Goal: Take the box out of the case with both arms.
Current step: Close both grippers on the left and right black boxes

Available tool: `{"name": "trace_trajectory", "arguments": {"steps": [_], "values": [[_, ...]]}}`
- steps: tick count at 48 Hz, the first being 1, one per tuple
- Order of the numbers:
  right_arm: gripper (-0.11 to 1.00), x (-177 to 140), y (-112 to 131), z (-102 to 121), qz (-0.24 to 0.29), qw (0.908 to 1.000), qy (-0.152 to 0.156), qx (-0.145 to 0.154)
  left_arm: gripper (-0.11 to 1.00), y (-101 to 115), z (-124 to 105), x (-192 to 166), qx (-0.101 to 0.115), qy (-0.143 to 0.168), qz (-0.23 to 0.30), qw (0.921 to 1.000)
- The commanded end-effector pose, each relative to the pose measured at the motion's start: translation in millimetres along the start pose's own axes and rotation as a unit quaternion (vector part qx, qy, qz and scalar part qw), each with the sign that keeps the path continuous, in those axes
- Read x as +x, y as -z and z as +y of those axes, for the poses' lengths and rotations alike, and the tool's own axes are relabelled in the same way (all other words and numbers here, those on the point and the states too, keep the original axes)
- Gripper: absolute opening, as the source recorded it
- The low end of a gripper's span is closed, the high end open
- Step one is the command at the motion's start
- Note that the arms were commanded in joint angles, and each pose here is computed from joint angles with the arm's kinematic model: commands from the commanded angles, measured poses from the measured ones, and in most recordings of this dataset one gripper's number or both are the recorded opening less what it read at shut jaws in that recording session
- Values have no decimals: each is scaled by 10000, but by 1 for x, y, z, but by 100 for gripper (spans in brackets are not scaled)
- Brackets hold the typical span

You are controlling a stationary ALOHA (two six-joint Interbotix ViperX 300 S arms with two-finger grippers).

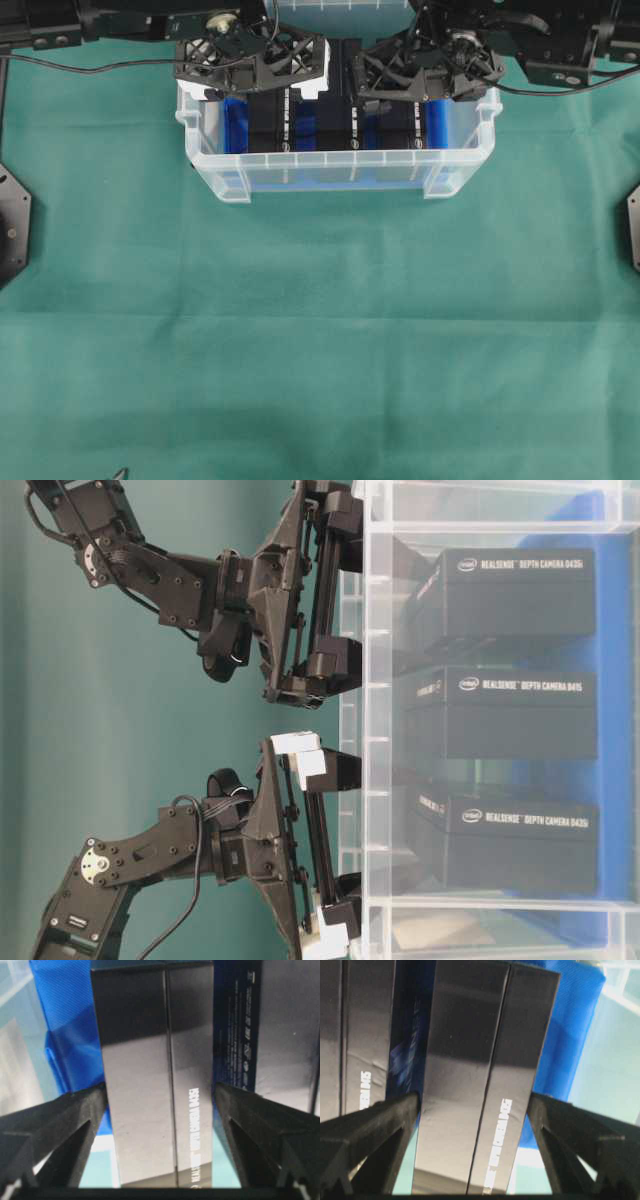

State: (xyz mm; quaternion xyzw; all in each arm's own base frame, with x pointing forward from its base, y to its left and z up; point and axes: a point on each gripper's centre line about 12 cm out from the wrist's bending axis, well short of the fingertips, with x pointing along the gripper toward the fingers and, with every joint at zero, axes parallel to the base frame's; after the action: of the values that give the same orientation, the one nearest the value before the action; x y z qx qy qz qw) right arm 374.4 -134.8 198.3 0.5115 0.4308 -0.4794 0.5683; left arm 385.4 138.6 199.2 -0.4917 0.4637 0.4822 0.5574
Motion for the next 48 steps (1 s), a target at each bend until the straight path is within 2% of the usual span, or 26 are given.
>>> {"name": "trace_trajectory", "arguments": {"steps": [1,4,7,10,19,28,48], "values": [[94,8,-1,-9,78,9997,251,17,83,7,17,7,151,-531,198,9983],[89,6,-1,-9,76,9996,268,14,76,8,17,4,242,-574,235,9978],[77,4,-2,-9,59,9997,242,19,64,7,15,-1,335,-520,225,9978],[65,0,-2,-7,13,9999,143,14,62,6,12,-7,392,-441,194,9981],[65,-11,-5,-4,-195,9997,-105,86,62,4,12,-16,348,-345,149,9987],[65,-11,-5,-5,-189,9997,-44,172,62,4,11,-18,260,-322,144,9990],[65,-12,-5,-6,-180,9996,-15,196,62,5,10,-19,206,-279,125,9993]]}}
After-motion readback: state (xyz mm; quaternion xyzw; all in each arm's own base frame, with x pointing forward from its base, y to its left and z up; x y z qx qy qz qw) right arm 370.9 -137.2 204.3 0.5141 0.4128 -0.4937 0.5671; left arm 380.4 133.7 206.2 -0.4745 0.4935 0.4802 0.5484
